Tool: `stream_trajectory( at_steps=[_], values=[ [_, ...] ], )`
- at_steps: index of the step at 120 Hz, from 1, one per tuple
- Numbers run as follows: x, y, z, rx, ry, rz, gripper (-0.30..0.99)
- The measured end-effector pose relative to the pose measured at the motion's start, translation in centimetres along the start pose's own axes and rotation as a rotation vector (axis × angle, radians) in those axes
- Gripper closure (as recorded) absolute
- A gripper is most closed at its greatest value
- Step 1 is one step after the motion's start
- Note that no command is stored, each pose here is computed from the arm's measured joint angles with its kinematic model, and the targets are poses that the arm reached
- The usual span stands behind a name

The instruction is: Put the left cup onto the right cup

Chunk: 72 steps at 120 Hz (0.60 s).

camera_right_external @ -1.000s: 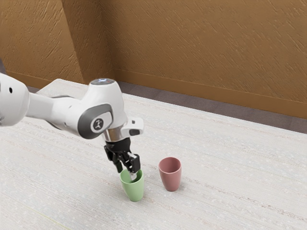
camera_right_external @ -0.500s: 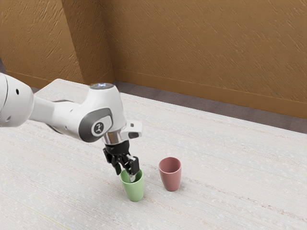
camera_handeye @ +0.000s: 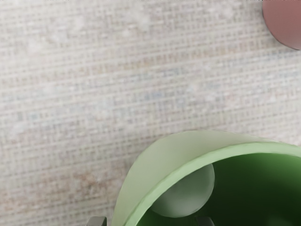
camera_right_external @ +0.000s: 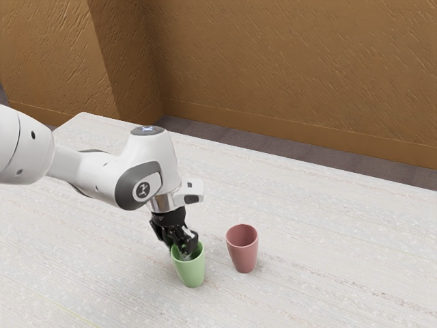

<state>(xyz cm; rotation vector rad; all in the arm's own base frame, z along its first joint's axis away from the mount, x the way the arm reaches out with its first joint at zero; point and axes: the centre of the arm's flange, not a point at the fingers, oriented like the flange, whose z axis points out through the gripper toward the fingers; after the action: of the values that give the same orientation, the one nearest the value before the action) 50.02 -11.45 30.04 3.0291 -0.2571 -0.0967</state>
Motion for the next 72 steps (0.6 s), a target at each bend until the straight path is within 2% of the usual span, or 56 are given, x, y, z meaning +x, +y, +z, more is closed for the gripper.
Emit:
stream_trajectory(
  at_steps=[12,26,72],
  values=[
    [0.0,0.0,0.0,0.000,0.002,0.000,0.65],
    [0.0,0.0,-0.1,0.001,0.006,0.000,0.72],
    [-0.1,0.2,-1.8,0.003,0.031,0.004,0.78]
  ],
)
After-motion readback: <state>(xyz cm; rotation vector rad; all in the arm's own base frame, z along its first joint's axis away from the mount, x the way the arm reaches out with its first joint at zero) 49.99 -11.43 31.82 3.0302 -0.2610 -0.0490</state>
